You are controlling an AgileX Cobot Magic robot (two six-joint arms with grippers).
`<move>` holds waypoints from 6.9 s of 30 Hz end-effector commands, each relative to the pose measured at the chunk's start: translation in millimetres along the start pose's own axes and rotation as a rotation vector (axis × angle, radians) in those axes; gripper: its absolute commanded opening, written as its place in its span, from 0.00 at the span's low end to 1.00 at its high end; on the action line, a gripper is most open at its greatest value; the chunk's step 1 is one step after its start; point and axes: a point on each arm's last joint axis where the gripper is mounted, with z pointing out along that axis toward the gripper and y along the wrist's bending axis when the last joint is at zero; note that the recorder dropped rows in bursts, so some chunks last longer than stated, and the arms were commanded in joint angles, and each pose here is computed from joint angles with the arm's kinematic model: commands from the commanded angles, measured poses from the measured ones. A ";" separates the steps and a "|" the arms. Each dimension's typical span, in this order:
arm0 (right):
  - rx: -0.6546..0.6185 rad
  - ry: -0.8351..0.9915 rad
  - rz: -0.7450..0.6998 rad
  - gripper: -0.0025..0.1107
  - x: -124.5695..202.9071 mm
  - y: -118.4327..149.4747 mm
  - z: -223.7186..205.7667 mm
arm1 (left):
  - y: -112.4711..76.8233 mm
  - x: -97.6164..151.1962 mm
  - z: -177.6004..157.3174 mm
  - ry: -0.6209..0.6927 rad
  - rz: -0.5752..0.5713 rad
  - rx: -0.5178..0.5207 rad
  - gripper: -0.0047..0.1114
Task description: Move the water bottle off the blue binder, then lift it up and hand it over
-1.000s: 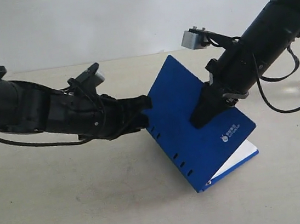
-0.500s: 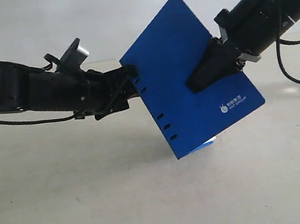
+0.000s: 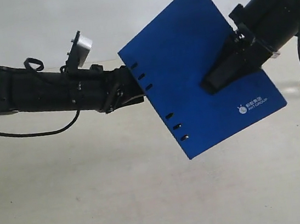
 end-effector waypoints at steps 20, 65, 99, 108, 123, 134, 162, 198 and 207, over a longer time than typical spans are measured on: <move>0.108 0.051 0.099 0.02 5.7 -31.7 28.3 | -4.7 -22.5 -42.2 -0.082 0.109 0.248 0.60; 0.069 0.016 -0.015 0.02 2.0 -28.5 28.7 | 51.4 15.3 -35.4 -0.073 0.380 0.172 0.60; 0.257 -0.534 -0.118 0.02 -52.1 -15.7 -9.0 | 85.6 0.9 -84.0 -0.172 0.358 0.040 0.60; 0.486 -0.637 -0.227 0.02 -28.1 24.2 -31.8 | 89.5 8.0 -89.3 -0.171 0.333 0.025 0.60; 0.557 -0.518 -0.108 0.02 84.8 58.0 21.9 | 91.0 7.6 -91.5 -0.176 0.311 0.021 0.55; 0.610 -0.328 0.108 0.02 106.8 15.2 50.5 | 91.8 7.4 -92.8 -0.178 0.275 0.021 0.55; 0.890 -0.321 0.567 0.57 81.3 -77.1 46.9 | 77.1 11.6 -71.1 -0.128 0.162 0.086 0.55; 0.835 -0.312 0.719 0.57 99.9 -75.3 63.5 | 52.0 41.2 58.2 0.146 -0.272 -0.093 0.58; 0.752 -0.540 0.285 0.35 37.0 -26.1 6.2 | 46.4 39.7 58.8 0.153 -0.103 -0.021 0.58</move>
